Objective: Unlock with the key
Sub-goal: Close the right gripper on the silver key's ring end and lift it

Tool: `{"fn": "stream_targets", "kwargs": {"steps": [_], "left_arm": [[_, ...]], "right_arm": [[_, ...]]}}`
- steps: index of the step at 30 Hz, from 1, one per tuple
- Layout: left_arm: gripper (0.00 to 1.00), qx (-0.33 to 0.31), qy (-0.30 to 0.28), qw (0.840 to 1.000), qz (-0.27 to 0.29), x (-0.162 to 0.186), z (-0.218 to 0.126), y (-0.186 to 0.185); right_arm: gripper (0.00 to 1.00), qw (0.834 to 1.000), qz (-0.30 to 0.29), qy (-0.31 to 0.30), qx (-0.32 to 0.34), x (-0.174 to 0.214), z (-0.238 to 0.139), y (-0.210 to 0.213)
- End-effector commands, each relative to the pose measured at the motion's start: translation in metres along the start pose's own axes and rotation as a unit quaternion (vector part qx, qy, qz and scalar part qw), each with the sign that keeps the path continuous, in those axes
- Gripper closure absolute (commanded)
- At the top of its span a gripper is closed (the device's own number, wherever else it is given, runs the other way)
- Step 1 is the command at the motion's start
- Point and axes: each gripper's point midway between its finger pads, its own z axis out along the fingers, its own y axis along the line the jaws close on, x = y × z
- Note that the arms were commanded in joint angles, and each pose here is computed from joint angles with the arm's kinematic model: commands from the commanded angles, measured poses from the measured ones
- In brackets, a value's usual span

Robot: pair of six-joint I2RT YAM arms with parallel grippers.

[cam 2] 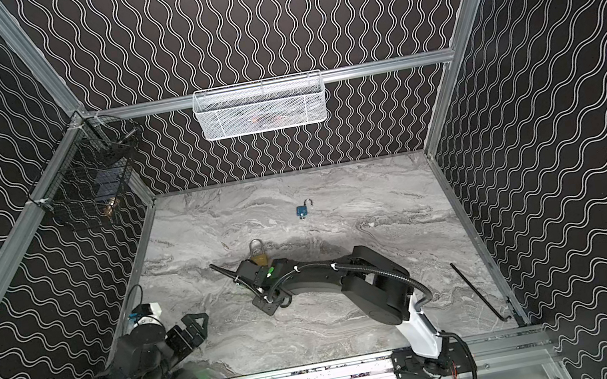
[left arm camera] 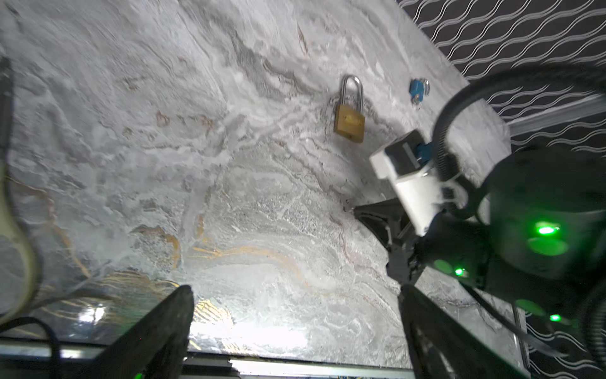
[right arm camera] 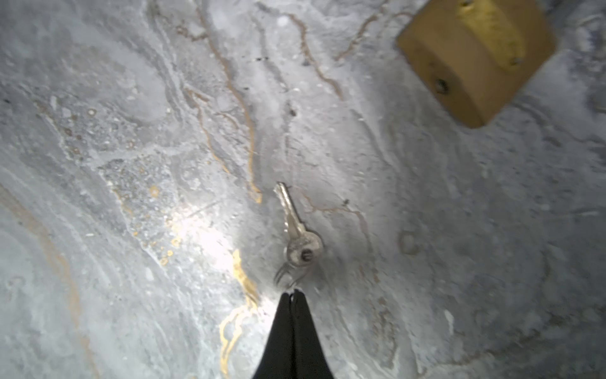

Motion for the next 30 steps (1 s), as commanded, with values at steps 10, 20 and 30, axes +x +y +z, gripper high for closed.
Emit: {"fn": "stream_targets", "kwargs": {"steps": [10,20,30], "left_arm": [[0.01,0.042,0.065,0.997,0.001,0.027,0.033,-0.025],[0.01,0.03,0.022,0.999,-0.003,0.009,0.014,-0.015],[0.01,0.042,0.012,0.999,-0.012,0.007,0.012,-0.016]], "right_arm": [[0.73,0.998,0.011,-0.041,-0.043,-0.011,-0.011,0.002],[0.52,0.996,0.069,-0.031,-0.056,-0.019,-0.006,0.006],[0.67,0.995,0.097,0.002,-0.034,-0.006,0.013,-0.004]]}}
